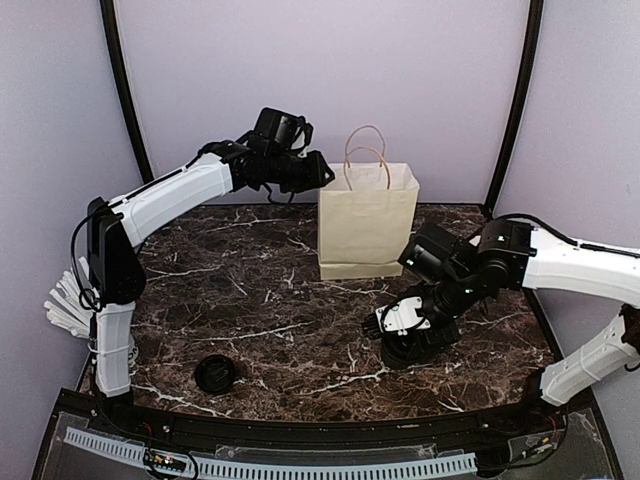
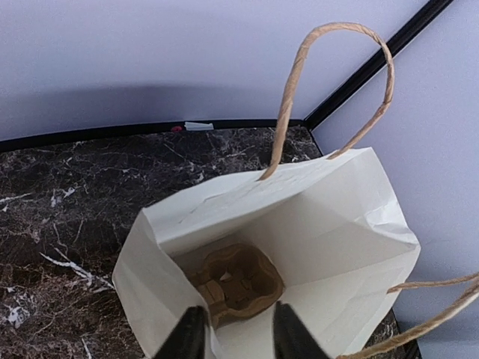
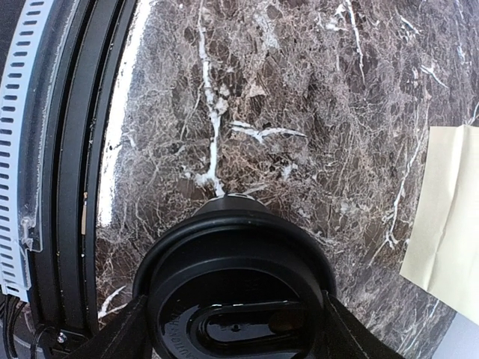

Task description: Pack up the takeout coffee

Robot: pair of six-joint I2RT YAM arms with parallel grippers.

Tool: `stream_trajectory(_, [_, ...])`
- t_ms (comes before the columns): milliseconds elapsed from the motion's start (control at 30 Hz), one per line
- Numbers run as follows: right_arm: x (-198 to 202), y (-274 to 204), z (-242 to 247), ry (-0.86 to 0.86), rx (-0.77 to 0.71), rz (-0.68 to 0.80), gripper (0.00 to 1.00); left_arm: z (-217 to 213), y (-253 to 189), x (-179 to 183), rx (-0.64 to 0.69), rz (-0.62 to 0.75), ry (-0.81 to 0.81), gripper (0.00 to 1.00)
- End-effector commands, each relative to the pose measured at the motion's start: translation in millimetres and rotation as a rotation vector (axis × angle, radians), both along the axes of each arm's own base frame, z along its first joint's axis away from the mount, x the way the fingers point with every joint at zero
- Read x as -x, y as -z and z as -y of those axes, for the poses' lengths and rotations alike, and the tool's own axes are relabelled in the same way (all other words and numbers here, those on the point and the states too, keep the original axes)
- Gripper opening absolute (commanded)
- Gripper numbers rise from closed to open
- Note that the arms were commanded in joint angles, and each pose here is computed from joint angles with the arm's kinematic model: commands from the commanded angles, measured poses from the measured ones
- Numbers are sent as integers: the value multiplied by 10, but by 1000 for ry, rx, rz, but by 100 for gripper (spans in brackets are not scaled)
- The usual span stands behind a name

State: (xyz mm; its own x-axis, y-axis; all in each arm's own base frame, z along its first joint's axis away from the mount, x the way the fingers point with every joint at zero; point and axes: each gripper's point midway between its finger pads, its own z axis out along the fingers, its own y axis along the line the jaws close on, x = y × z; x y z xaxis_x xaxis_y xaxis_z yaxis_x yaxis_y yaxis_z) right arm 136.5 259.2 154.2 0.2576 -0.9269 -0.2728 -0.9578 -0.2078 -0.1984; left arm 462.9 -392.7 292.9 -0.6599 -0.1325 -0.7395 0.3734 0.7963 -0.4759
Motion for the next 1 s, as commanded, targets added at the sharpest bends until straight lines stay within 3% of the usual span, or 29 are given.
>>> stream_trajectory(0, [-54,-120,11,40,-48,25,57,-92,-12,10,-20,-58,-43,12])
stream_trajectory(100, [-72,-131,29,48,-51,30,57,-75,-61,16,-3,-58,-42,0])
stream_trajectory(367, [-59,-290,126,34,-61,26,52,-242,-303,341,-12,-78,-66,0])
stream_trajectory(567, [-313,-348,369,51,-28,45,49,-439,-234,809,39,-167,-47,0])
stream_trajectory(967, [-880,-1796,343,96,-259,204,47,-793,-21,1813,1,-257,-8,2])
